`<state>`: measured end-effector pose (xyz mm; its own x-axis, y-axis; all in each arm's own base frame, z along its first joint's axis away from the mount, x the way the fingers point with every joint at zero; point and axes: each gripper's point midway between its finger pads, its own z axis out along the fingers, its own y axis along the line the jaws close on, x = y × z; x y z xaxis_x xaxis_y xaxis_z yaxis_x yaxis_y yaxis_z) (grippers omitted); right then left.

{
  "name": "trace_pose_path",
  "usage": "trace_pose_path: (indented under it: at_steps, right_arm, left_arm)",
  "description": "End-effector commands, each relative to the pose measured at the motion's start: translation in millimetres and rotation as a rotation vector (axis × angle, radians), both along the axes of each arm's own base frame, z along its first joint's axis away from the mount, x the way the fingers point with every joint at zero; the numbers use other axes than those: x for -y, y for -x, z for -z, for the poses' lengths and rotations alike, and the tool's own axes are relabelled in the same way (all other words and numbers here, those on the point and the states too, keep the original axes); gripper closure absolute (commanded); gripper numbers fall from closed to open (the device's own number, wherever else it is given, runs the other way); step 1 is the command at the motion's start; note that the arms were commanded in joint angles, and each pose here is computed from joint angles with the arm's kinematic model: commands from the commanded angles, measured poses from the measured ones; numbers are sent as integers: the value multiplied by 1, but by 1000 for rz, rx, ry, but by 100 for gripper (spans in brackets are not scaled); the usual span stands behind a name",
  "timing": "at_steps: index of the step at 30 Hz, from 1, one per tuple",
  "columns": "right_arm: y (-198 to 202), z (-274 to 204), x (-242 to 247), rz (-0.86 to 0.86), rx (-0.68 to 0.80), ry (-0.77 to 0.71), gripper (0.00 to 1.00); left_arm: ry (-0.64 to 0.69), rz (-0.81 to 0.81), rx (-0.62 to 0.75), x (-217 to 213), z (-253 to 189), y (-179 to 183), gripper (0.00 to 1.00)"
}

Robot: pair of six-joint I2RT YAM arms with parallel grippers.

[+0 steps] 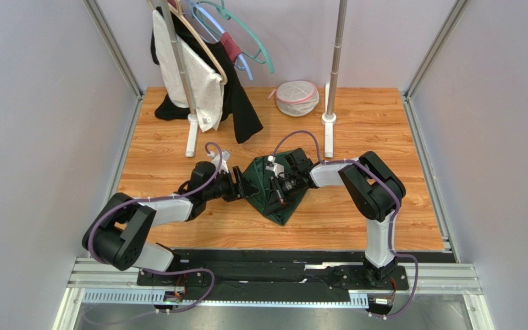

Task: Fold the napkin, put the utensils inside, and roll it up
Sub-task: Roll the napkin with the utensil

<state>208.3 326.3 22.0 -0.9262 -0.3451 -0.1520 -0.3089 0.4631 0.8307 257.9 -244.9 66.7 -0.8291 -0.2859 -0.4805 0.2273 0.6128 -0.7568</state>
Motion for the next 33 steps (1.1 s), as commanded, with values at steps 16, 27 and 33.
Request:
trace_pose_path:
  at_steps: [16,27,33]
  right_arm:
    - [-20,1,3,61,98,64,75]
    - [-34,-53,20,129,378,200,49]
    - [-35,-66,6,106,787,356,47]
  left_arm:
    - [-39,-13,27,4,30,-17,32]
    - [-76,-42,-41,0,47,-18,32]
    - [-86,-56,-78,-1,50,-17,32]
